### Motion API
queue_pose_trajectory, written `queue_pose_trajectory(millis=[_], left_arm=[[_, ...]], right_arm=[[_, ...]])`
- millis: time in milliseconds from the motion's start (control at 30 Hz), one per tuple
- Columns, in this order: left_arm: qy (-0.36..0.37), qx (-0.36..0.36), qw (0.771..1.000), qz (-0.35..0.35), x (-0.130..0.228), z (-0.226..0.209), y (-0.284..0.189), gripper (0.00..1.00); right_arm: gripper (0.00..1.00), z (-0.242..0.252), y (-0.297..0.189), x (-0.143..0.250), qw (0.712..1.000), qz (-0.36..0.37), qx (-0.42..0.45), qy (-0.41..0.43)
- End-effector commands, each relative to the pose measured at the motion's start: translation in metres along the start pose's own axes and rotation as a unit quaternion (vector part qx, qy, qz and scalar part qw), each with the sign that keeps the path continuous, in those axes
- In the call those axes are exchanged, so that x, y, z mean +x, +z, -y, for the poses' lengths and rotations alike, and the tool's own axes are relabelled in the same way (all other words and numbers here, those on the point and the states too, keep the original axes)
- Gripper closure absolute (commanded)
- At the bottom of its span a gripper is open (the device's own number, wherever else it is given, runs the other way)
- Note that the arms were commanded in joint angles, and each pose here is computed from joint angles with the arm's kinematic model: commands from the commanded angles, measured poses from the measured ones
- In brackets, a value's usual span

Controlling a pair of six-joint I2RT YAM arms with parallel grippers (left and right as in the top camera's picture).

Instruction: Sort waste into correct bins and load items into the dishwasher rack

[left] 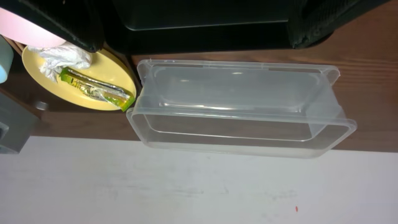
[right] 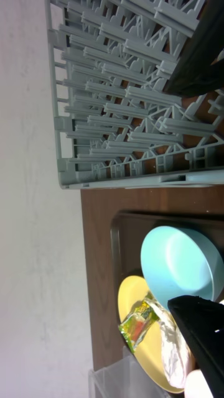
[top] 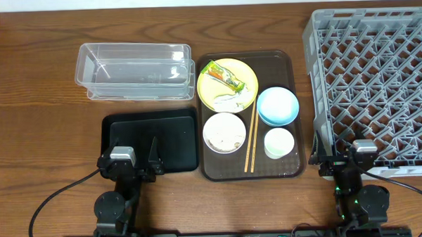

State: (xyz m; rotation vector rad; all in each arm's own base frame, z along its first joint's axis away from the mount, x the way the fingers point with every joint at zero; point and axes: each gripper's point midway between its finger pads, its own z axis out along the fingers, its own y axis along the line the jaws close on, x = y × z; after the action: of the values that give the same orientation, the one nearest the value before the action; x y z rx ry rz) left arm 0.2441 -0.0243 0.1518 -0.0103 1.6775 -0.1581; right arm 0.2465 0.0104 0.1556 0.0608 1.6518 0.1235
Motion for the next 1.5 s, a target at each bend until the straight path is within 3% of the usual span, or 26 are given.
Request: queue_pose_trajectory(millis=[0, 1033, 1267, 1467], left_arm=[[0.009, 0.000, 1.000, -0.024, 0.014, -0.001, 0.000, 0.04], [0.010, -0.005, 1.000, -0.023, 0.014, -0.003, 0.000, 0.04], [-0.024, -0.006, 0.999, -0.023, 0.014, -0.003, 0.000, 0.04], [-0.033, -0.013, 0.997, -0.067, 0.018, -0.003, -0.003, 0.04]], right_arm=[[0.01, -0.003, 0.000, 0.001, 1.000, -0.001, -0.005, -0.005], [0.01, -0.004, 0.000, -0.003, 1.000, 0.007, -0.009, -0.005], [0.01, -0.002, 0.000, -0.004, 1.000, 0.008, -0.004, -0.005], [0.01, 0.001, -0.002, -0.011, 1.000, 0.011, 0.009, 0.000]])
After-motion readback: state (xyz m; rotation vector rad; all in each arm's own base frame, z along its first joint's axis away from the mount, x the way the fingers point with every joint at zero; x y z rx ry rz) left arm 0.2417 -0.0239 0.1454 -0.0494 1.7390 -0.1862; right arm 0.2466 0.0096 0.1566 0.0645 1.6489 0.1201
